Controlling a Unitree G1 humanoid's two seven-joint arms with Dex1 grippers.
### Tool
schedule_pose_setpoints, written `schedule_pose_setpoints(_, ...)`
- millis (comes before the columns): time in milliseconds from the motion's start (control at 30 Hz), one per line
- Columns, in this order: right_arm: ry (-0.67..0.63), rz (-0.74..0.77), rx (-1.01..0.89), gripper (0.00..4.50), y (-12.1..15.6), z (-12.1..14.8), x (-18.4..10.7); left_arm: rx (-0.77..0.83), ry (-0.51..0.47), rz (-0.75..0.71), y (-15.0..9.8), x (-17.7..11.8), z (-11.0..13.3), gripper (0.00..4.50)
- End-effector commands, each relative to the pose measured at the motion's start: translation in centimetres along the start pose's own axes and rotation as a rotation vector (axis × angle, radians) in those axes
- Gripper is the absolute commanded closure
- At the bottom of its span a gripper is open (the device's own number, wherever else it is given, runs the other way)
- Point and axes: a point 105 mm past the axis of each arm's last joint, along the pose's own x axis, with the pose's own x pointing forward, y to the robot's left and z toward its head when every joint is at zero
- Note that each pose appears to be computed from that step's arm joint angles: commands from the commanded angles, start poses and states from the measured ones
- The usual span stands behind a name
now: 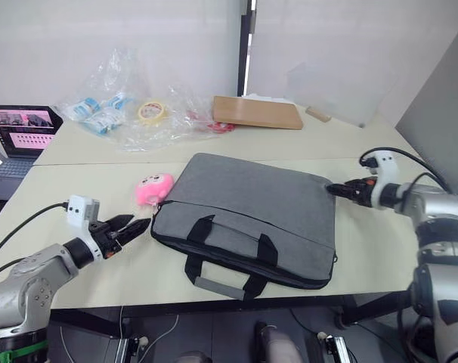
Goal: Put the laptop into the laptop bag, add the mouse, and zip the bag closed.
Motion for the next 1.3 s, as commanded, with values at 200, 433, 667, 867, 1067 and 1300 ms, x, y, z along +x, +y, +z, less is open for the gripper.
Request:
schedule_pose_setpoints(200,0.08,0.23,0.339,0.0,4.5,-5.0,-6.1,-0.134,0.033,-0.164,-1.1,3.4,0.2,0.01)
schedule_pose_setpoints(433,0.065,0.288,0.47,0.0,7.4,-7.2,-6.7,-0.124,0.108,-0.223,-1.2,5.7,-1.0,0.01)
schedule_pose_setpoints(667,0.101,0.327,0.509,0.0,9.8,-8.6,-6.6,-0.123,0.129,-0.278,-1.5,7.7,-1.0,0.01)
schedule_pose_setpoints(867,0.059,0.31,0.5,0.25,10.0,-8.3,-6.0,-0.096,0.153,-0.298,-1.5,8.0,-1.8,0.56)
schedule_pose_setpoints(1067,0.046,0.279,0.502,2.11,9.3,-8.2,-6.2,-0.094,0.157,-0.313,-1.7,7.8,-2.0,2.41)
schedule_pose_setpoints(1300,0.018,0.283,0.485,4.47,9.3,-7.2,-5.6,-0.104,0.15,-0.299,-1.7,7.1,-2.2,4.5)
